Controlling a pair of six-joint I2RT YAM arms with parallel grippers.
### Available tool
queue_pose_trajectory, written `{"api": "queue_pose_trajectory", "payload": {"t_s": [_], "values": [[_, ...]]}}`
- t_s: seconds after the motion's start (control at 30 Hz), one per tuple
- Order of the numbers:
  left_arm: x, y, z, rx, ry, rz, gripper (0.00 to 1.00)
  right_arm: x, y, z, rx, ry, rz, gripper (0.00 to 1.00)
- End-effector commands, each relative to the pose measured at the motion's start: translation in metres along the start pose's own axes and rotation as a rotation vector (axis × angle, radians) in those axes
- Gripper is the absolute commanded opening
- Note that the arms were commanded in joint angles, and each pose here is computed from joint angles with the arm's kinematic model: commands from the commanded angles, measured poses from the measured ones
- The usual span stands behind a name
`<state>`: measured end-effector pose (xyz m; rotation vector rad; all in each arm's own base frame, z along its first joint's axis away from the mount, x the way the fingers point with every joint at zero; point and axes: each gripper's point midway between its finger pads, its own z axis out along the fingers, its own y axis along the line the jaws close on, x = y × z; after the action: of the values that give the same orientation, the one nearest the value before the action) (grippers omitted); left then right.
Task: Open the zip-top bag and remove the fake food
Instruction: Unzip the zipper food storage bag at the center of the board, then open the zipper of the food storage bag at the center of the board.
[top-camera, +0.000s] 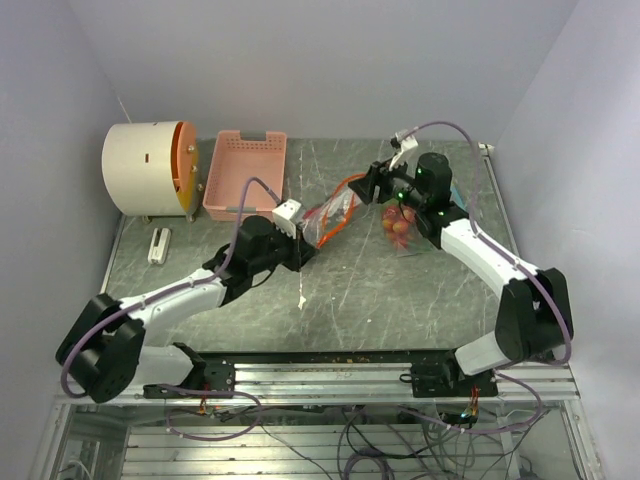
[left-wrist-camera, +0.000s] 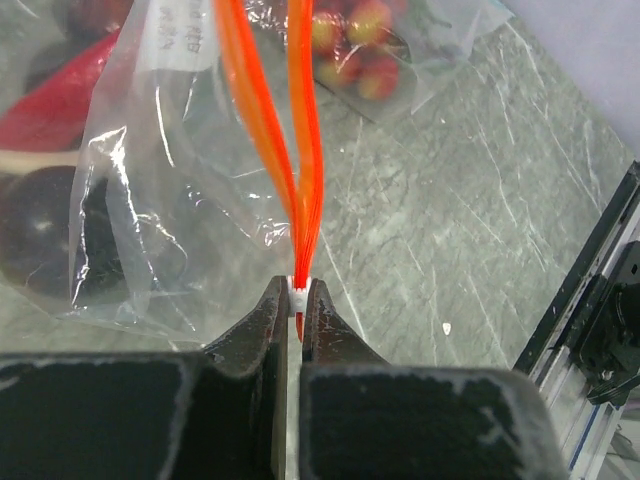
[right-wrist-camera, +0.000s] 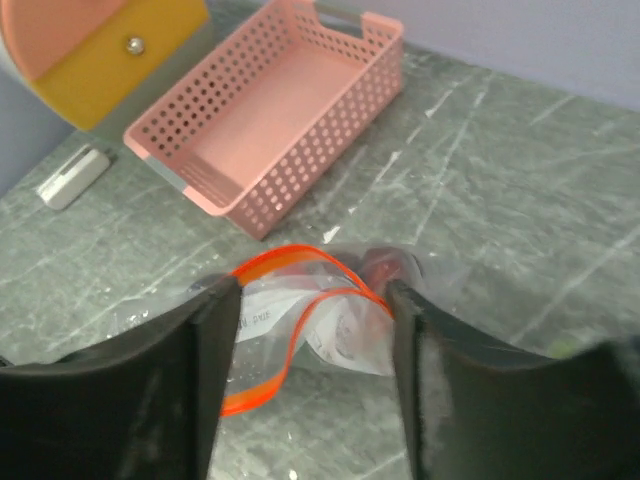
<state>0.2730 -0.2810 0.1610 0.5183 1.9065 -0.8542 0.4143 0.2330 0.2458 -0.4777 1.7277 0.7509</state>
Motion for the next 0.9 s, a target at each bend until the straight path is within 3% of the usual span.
{"api": "queue_pose_trajectory", "payload": {"t_s": [0.0,0.13,0.23,0.4,0.5,0.67,0.87], "values": [[-0.029,-0.017,0.016,0.059,-0.115,-0.022,0.07,-0.013,-0.007,-0.027,0.124,-0.038,-0.037,0.66],[-0.033,-0.022,0.023,0.073,-0.135,-0.043,0.07,0.025,-0.029,-0.051,0.301,0.042,0.097,0.68],[-0.036,-0.024,0.027,0.076,-0.148,-0.05,0.07,0.054,-0.045,-0.076,0.478,0.074,0.273,0.6],[-0.034,-0.027,0.032,0.092,-0.149,-0.05,0.07,0.078,-0.016,-0.097,0.39,-0.04,0.493,0.59],[-0.033,-0.031,0.035,0.109,-0.142,-0.051,0.07,0.075,-0.018,-0.108,0.429,-0.084,0.516,0.63],[-0.032,-0.037,0.036,0.117,-0.136,-0.045,0.07,0.06,-0.032,-0.131,0.565,-0.096,0.505,0.84],[-0.034,-0.049,0.039,0.149,-0.144,-0.045,0.07,0.055,-0.037,-0.165,0.67,-0.145,0.501,0.87]]}}
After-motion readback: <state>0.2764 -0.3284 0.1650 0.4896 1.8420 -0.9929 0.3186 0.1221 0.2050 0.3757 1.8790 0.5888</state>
